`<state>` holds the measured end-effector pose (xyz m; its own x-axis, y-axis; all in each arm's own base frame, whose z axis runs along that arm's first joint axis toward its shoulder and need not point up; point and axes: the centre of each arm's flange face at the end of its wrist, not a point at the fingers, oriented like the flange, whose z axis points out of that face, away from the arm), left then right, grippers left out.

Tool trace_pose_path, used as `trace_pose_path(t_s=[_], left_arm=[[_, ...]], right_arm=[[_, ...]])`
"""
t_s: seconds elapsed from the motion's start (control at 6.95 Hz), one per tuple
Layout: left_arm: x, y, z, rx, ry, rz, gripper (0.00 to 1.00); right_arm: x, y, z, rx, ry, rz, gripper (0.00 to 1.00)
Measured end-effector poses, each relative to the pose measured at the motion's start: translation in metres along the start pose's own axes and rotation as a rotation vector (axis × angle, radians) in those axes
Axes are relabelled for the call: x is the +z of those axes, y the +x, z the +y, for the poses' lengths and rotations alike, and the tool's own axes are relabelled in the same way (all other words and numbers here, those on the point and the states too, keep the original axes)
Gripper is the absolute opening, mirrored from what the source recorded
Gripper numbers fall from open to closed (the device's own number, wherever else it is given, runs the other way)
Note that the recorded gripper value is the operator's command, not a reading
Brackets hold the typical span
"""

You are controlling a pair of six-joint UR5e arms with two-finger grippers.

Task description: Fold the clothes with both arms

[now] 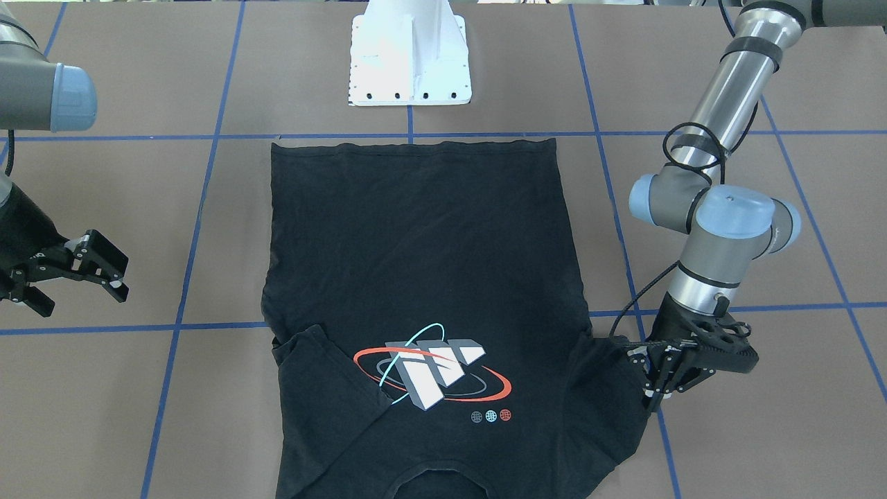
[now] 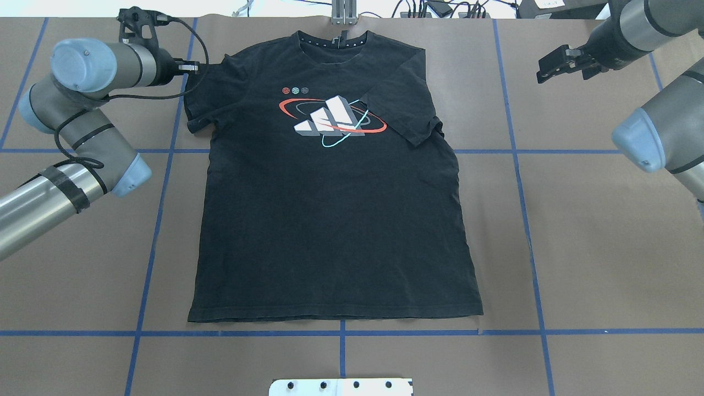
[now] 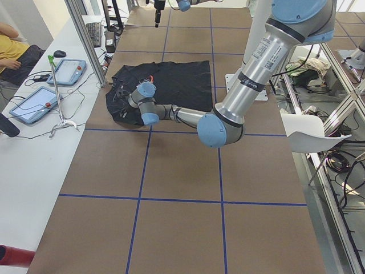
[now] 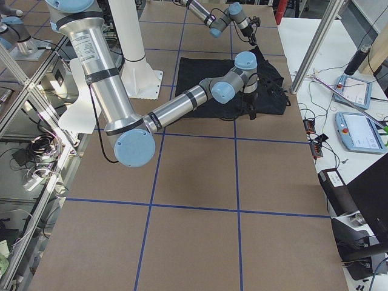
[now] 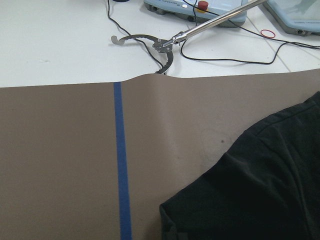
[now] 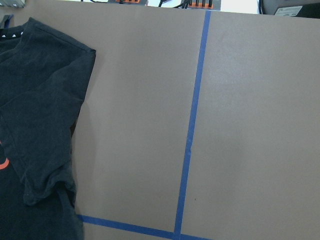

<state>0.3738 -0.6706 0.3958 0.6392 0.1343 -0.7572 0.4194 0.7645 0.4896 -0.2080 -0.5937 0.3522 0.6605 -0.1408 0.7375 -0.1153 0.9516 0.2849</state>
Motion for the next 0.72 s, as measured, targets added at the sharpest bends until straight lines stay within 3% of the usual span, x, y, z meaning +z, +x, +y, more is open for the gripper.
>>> trace_pose_path(t_s=[0.29, 0.72], left_arm=[[-0.021, 0.073, -0.009, -0.122, -0.064, -0.030, 0.00], [-0.001, 0.175, 0.006, -0.245, -0.137, -0.024, 0.00]], right_arm=[[-0.001, -0.001, 0.000, 0.004, 0.001, -0.001, 1.00], [-0.001, -0.001, 0.000, 0.005, 0.002, -0.002, 1.00]])
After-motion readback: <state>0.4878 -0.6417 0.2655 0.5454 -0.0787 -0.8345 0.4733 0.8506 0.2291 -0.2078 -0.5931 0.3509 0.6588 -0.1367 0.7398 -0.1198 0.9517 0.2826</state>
